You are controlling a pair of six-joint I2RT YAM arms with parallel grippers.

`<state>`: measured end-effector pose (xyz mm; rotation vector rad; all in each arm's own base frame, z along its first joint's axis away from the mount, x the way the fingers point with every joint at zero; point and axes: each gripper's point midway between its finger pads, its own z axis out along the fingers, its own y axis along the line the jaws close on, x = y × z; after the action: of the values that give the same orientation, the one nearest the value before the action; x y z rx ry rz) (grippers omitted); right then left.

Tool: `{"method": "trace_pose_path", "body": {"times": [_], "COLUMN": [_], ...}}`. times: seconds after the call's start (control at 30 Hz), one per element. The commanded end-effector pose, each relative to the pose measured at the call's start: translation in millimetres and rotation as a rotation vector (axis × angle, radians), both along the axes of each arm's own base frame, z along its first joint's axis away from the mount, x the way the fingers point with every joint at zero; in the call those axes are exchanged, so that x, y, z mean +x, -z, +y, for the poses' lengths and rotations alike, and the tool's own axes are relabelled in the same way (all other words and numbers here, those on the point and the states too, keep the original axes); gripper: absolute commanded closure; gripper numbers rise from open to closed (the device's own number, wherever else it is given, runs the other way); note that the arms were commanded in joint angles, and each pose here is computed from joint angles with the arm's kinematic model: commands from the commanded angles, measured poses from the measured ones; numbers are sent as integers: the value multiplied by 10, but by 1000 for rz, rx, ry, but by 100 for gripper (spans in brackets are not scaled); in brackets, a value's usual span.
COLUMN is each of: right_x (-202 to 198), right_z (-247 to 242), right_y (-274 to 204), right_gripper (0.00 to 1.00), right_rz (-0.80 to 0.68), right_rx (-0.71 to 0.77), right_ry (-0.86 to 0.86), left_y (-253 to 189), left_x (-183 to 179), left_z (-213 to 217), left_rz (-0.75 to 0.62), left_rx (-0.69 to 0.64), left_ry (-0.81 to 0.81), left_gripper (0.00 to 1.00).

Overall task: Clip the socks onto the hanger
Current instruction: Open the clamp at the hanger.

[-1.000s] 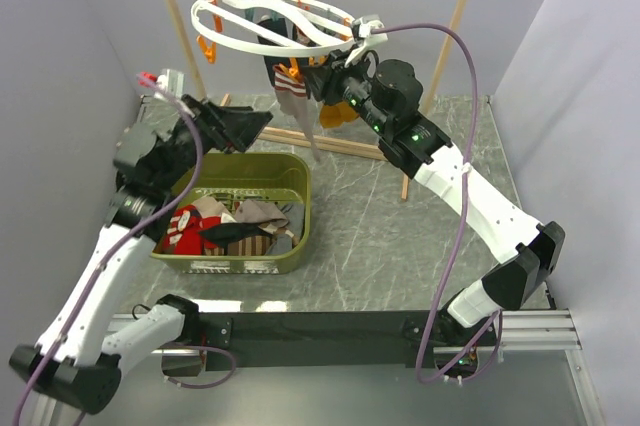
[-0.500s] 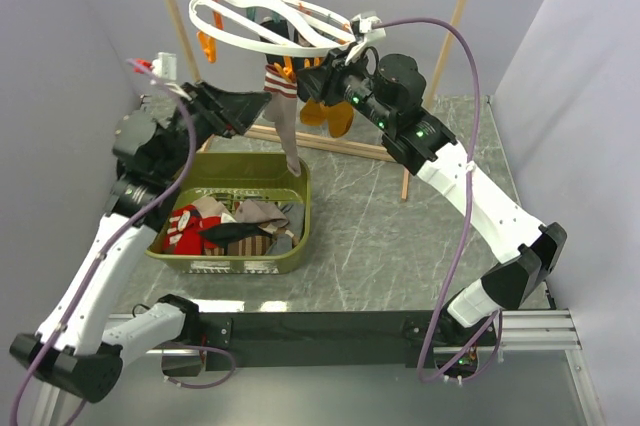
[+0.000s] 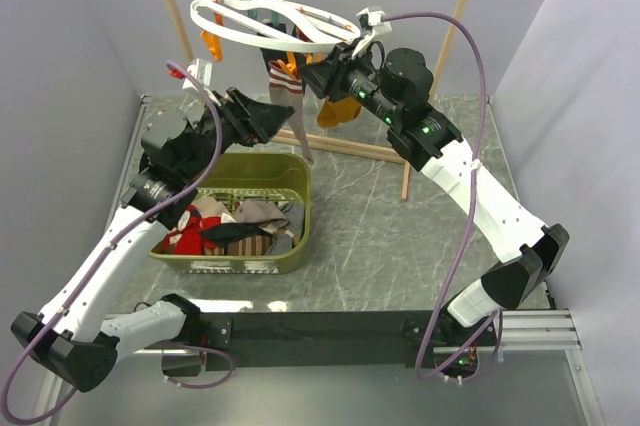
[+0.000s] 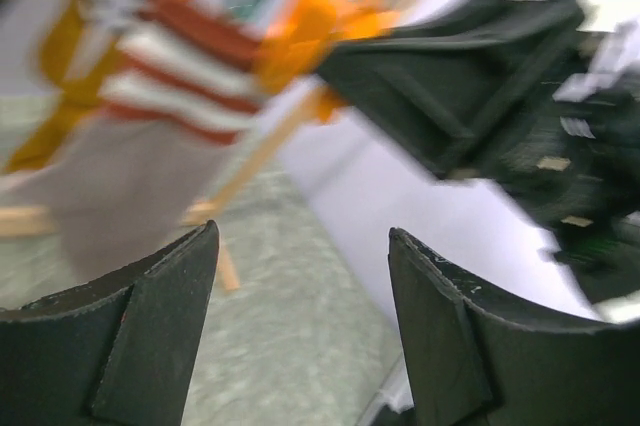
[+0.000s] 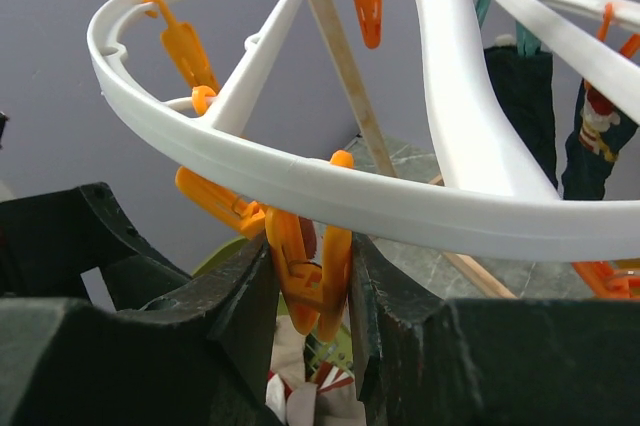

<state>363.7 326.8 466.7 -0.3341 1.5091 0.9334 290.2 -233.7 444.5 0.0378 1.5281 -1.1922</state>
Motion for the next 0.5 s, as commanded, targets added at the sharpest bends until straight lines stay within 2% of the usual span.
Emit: {"method": "trace_pose_path", "body": {"times": [0.0, 0.1, 0.23, 0.47], "right_x": [-54, -32, -4, 65], "right_z": [-44, -47, -23, -16], "right_y": [-312, -258, -152, -64], "right_gripper": [100, 100, 100, 100], "right_rz": [-83, -111, -157, -206], "right_rx": [24, -3, -67, -130], "right_ry": [-9, -4, -11, 0], "left_y": [130, 462, 1172, 1895], "left_x": [55, 78, 90, 0], "left_z": [359, 533, 781, 1222], "left_rz": [40, 143, 394, 650], "left_rx": [103, 176, 267, 291], "left_ry": [-199, -283, -382, -551], "left_gripper": [26, 24, 24, 25]}}
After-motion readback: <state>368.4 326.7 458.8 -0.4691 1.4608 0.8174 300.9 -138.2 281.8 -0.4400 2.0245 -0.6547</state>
